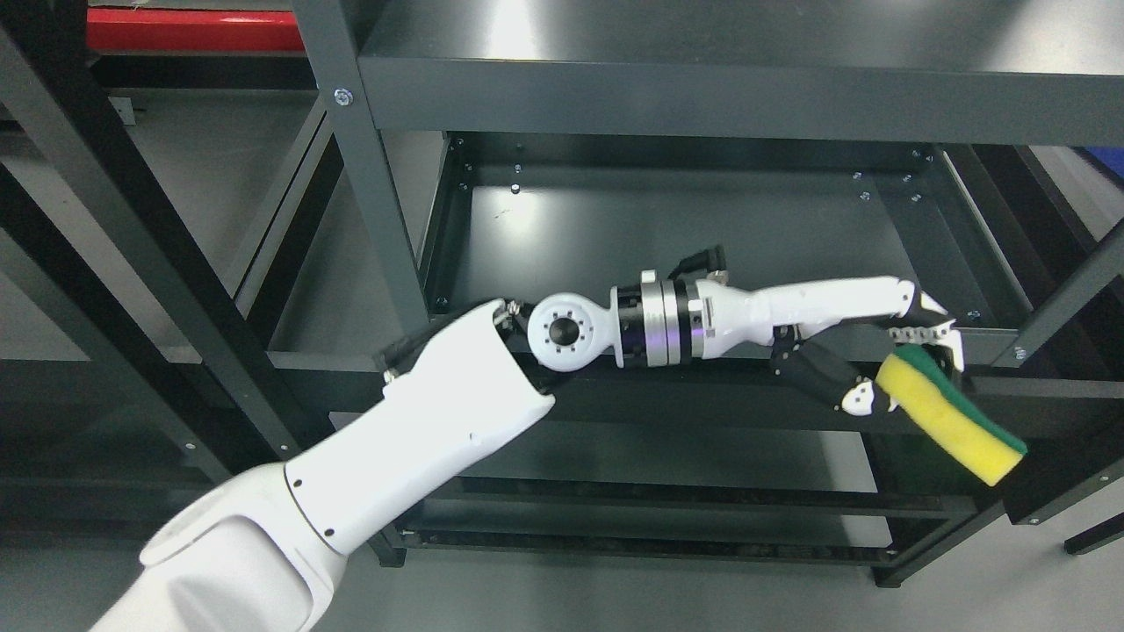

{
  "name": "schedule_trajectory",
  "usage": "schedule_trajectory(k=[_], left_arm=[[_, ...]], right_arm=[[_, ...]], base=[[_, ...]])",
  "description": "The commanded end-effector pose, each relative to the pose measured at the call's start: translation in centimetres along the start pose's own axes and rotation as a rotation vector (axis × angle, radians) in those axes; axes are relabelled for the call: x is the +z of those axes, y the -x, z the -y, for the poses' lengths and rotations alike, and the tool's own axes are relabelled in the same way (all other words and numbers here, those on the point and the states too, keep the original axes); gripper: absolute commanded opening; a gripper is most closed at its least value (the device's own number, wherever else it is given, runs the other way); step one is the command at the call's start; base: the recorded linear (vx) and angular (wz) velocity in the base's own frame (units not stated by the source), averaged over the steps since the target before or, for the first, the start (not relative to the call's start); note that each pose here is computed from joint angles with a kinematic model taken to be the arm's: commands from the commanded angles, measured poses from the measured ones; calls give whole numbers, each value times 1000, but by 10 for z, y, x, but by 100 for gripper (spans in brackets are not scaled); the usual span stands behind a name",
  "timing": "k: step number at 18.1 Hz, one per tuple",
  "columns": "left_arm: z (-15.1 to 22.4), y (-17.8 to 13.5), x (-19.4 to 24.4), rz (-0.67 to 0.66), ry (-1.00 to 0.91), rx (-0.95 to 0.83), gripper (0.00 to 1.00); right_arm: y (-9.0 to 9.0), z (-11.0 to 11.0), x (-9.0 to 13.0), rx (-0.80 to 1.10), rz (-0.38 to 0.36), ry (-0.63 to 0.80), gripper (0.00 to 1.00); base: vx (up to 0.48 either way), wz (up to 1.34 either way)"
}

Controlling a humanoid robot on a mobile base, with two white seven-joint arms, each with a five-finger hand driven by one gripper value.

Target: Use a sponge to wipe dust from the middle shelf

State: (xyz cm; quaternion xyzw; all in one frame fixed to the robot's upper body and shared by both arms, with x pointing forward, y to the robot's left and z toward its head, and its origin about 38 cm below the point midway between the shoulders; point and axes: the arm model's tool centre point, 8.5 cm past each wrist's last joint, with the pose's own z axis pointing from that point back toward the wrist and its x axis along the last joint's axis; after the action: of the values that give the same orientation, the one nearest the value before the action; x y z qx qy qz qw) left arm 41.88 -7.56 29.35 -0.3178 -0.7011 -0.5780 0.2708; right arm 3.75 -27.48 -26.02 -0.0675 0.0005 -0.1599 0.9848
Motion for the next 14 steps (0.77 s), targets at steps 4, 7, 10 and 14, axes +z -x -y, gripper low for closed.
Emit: schedule_trajectory(k=[4,7,10,14], left_arm=[[4,42,99,16,-677,223,9],[-8,33,134,-2,-967,240,9],[-4,17,163,-45,-1211,181,9],[47,4,177,12,-1247,199,7]], right_arm=[[-10,10,0,-3,23,14,100],[-10,10,0,-3,23,14,100],[-10,10,0,-3,23,14,100],[-10,10,0,-3,23,14,100]], base=[[0,0],[0,0],[0,0],[0,0]])
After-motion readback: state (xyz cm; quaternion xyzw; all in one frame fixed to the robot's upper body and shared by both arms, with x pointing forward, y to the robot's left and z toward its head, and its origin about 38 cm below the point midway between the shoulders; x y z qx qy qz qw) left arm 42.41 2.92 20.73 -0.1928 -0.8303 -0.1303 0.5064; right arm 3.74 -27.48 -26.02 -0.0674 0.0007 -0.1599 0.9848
